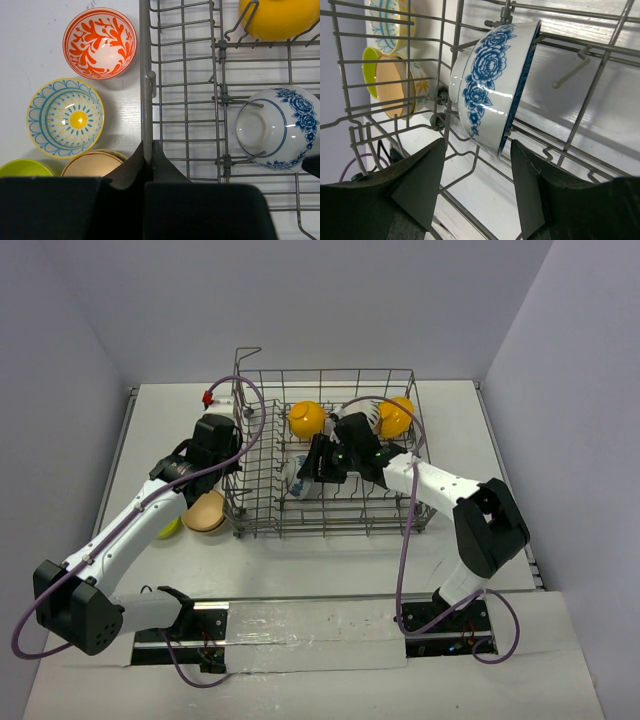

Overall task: Load the bowls into the dish rack
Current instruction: Insert the bowl into the dish rack.

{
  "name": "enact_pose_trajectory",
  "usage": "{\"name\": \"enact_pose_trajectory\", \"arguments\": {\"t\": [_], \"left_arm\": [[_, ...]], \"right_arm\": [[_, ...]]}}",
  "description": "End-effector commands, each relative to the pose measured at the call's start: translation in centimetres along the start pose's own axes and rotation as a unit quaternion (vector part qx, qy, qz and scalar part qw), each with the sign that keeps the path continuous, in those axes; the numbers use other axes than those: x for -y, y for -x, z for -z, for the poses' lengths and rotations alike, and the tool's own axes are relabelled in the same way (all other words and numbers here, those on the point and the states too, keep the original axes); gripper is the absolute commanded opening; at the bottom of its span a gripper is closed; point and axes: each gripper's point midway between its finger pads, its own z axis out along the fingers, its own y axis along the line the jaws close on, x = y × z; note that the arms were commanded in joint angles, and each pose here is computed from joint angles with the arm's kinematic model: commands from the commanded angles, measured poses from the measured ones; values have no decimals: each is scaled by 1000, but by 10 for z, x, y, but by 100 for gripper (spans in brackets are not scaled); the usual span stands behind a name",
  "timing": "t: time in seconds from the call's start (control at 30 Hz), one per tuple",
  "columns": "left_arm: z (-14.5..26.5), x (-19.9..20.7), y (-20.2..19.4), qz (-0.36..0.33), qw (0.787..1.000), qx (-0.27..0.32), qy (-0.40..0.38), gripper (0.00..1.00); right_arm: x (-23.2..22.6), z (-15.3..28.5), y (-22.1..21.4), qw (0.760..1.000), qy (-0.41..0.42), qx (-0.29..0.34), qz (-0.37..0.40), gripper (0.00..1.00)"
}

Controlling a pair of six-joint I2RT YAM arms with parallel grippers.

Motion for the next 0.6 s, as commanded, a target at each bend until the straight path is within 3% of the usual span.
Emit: {"name": "enact_pose_trajectory", "arguments": {"t": [0.0,0.27,0.43,0.53,0.57], "left_arm": [[-3,24,-38,-36,997,-52,-50,0],[-2,21,-37,-35,997,-51,-42,0],[-3,19,-36,-35,998,-49,-36,1],[-3,18,-35,-33,998,-47,-32,7],[-2,19,-34,-32,998,-46,-36,14]], "right_arm": [[-17,17,21,999,-7,24,29,62],[-18,65,35,995,-68,39,68,64],[-35,114,58,988,-84,98,87,66],[-54,146,65,981,-48,148,118,66],[-69,154,70,975,-16,173,138,67]]}}
